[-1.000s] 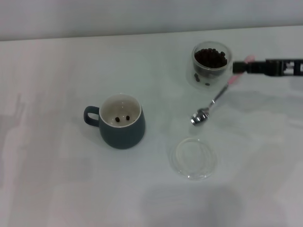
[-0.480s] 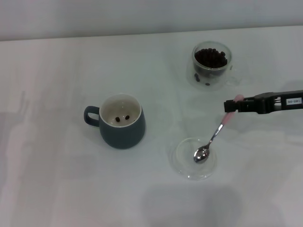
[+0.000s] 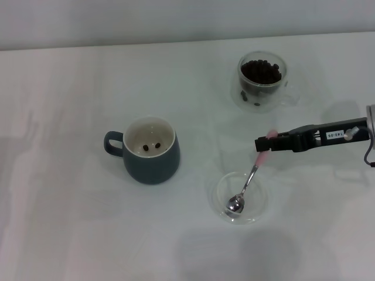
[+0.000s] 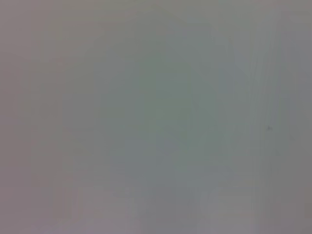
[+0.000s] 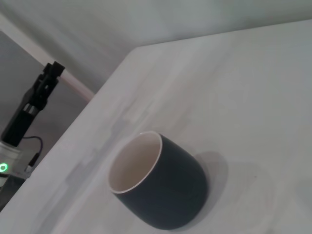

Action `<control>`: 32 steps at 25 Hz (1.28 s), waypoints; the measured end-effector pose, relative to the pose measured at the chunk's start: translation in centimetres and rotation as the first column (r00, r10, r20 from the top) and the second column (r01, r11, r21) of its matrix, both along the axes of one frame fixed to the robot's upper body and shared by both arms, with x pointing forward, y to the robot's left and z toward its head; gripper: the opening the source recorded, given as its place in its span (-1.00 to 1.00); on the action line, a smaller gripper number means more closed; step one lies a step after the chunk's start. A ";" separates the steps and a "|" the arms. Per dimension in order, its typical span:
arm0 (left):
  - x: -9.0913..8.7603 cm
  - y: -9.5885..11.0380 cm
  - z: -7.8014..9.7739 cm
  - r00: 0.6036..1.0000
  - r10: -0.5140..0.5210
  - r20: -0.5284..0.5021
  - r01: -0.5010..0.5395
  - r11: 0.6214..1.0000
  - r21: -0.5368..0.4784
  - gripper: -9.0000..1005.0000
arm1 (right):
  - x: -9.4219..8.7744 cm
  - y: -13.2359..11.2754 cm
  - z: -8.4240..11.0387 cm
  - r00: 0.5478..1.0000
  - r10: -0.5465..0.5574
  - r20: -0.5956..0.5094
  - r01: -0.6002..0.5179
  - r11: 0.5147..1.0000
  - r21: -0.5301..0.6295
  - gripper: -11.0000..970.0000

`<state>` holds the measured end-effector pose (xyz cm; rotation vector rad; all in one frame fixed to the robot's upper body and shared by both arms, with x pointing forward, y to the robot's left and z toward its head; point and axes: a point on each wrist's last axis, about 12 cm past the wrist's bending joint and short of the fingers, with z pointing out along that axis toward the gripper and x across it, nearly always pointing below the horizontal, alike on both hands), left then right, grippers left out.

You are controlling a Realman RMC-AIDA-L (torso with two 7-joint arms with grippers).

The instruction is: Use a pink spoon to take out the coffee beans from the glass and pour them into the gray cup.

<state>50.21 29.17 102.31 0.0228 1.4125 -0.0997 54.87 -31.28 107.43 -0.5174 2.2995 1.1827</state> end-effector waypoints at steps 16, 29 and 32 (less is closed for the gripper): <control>0.3 0.3 0.2 1.000 0.022 0.007 -0.022 1.000 -0.007 0.64 | 0.5 0.4 -1.0 0.998 -0.057 0.011 0.057 0.997 -0.046 -0.51; 0.4 0.4 0.3 1.000 0.030 0.008 -0.030 1.000 -0.010 0.64 | 0.8 0.0 -0.7 0.997 -0.066 0.043 0.069 0.996 -0.058 -0.24; 0.5 0.4 0.3 1.000 0.029 0.010 -0.029 1.000 -0.009 0.64 | 1.3 -0.8 -0.2 0.990 -0.110 0.088 0.114 0.993 -0.041 -0.16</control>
